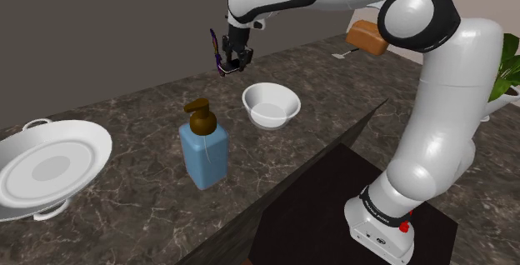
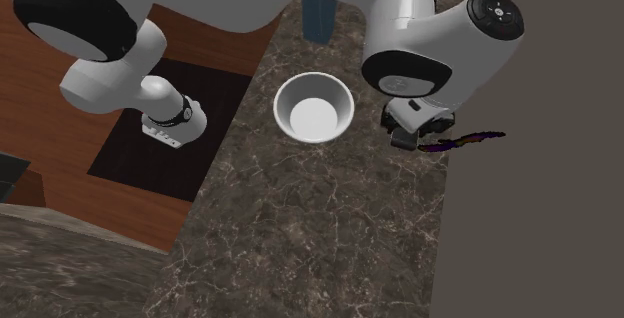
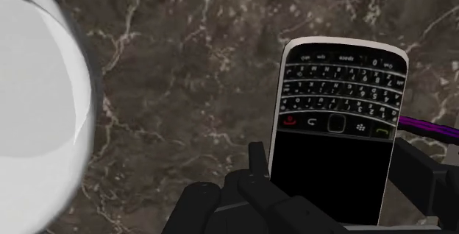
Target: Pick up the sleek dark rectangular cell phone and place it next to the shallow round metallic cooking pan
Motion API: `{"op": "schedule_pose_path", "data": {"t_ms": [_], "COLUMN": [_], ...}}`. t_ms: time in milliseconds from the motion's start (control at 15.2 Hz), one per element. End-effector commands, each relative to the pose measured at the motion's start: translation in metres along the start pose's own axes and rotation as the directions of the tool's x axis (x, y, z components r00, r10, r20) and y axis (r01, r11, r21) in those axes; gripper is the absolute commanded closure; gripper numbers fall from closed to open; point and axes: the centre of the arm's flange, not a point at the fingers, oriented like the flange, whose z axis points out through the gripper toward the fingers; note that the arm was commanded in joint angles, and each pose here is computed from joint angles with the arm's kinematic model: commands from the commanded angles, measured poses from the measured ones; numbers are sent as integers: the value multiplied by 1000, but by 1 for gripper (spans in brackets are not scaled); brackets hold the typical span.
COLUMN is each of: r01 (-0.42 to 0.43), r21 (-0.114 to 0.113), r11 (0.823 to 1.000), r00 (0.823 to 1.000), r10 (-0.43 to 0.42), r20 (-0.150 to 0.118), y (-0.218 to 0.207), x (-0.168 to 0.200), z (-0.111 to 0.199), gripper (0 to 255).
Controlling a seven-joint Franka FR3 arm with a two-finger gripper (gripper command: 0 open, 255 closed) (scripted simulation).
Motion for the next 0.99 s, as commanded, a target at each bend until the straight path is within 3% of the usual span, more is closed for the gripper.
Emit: {"op": "schedule_pose_path", "data": {"t_ms": [0, 198, 924], "r01": [0, 0, 0], "r21": [0, 0, 0], "r11": [1000, 1000, 1000], "r00": [1000, 1000, 1000], "r10": [0, 0, 0], "r20": [0, 0, 0], "y": [-1, -2, 32], "x": [0, 0, -142], "z": [-11, -25, -23], "gripper": [255, 255, 255]}}
